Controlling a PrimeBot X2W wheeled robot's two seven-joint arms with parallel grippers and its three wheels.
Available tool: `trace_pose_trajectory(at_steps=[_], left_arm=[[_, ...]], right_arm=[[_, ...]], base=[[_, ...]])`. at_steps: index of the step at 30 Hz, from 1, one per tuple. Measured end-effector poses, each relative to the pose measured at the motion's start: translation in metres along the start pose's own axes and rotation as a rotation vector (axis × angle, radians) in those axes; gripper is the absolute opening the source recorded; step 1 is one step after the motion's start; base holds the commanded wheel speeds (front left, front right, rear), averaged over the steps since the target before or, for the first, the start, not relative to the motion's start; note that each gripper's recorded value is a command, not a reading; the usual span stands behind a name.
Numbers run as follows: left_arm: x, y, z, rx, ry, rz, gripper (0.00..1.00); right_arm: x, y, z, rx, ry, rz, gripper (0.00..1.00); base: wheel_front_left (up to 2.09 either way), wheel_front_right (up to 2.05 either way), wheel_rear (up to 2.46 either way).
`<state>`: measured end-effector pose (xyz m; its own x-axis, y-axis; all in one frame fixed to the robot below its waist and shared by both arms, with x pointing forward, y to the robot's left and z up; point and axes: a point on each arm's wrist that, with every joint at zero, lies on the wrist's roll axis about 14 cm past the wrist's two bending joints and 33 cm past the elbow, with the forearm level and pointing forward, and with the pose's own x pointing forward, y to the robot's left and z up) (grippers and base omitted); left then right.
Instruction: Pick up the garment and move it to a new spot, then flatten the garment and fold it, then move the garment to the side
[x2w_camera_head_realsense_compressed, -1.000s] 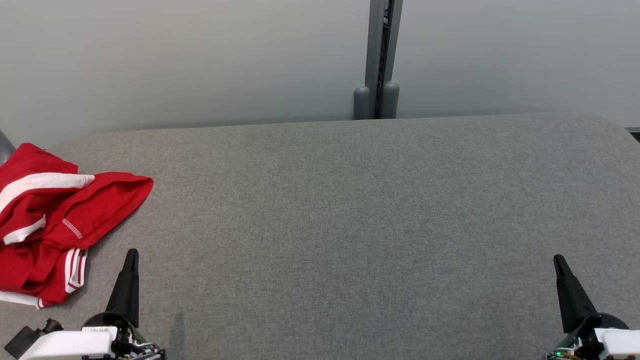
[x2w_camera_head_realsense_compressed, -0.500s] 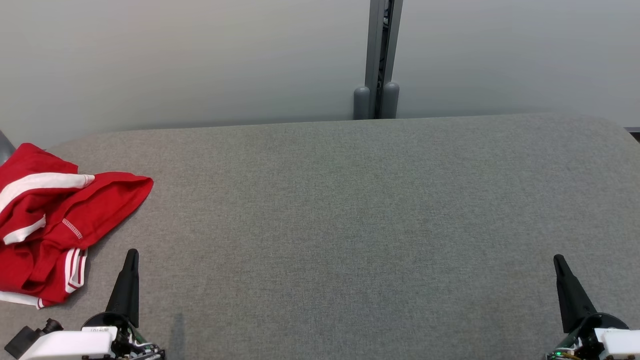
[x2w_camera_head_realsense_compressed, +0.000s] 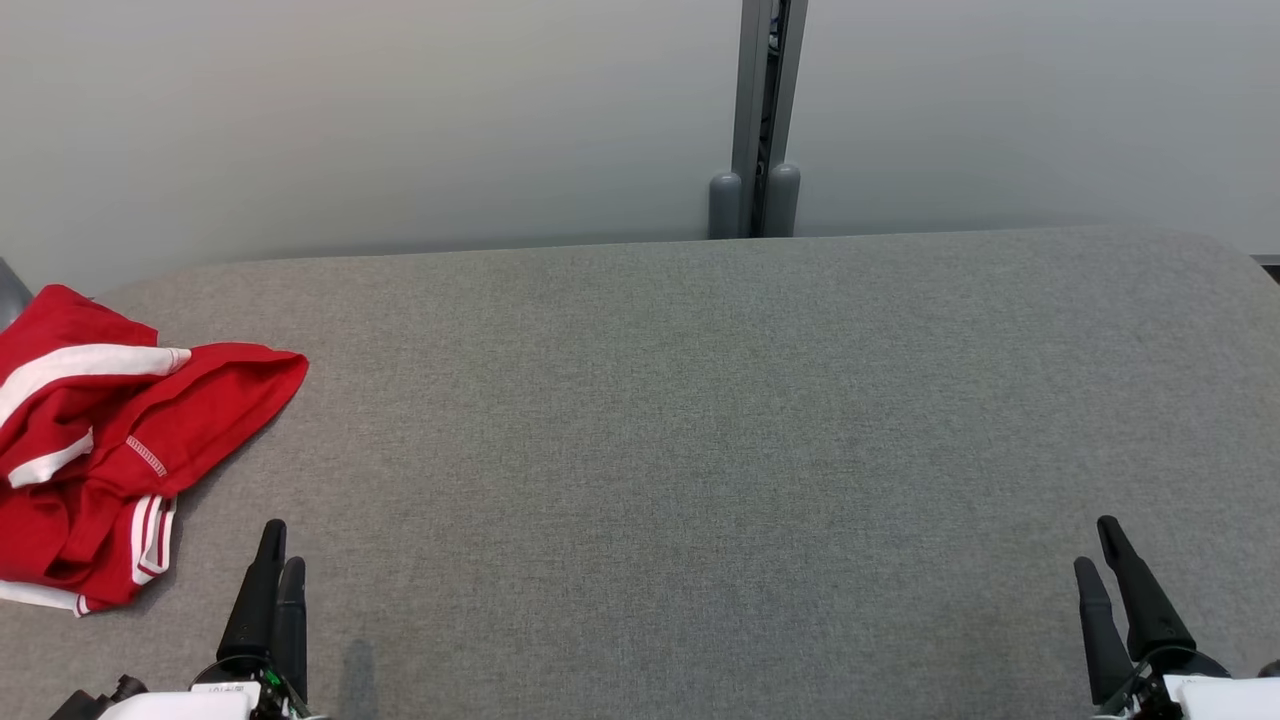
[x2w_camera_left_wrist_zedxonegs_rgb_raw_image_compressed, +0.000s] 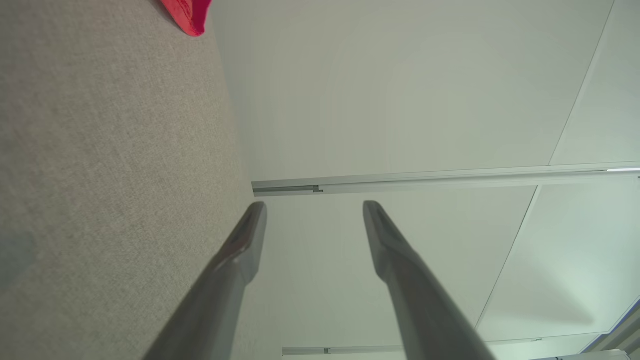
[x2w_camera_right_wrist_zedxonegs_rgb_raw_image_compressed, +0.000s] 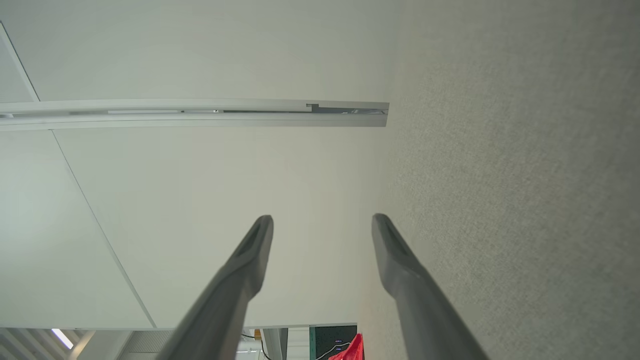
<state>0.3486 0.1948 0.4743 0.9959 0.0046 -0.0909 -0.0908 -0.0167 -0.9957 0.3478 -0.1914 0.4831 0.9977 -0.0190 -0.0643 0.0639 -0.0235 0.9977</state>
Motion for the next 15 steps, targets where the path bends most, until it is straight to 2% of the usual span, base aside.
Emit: trace_pose_trajectory(at_steps=[15], left_arm=[[0.008,-0.02,0.002,0.091,-0.042,-0.056,1.0]], right_arm=[[0.009,0.025,-0.005,-0.05,-0.014,0.074,1.0]], base=[[0.0,0.0,0.0]])
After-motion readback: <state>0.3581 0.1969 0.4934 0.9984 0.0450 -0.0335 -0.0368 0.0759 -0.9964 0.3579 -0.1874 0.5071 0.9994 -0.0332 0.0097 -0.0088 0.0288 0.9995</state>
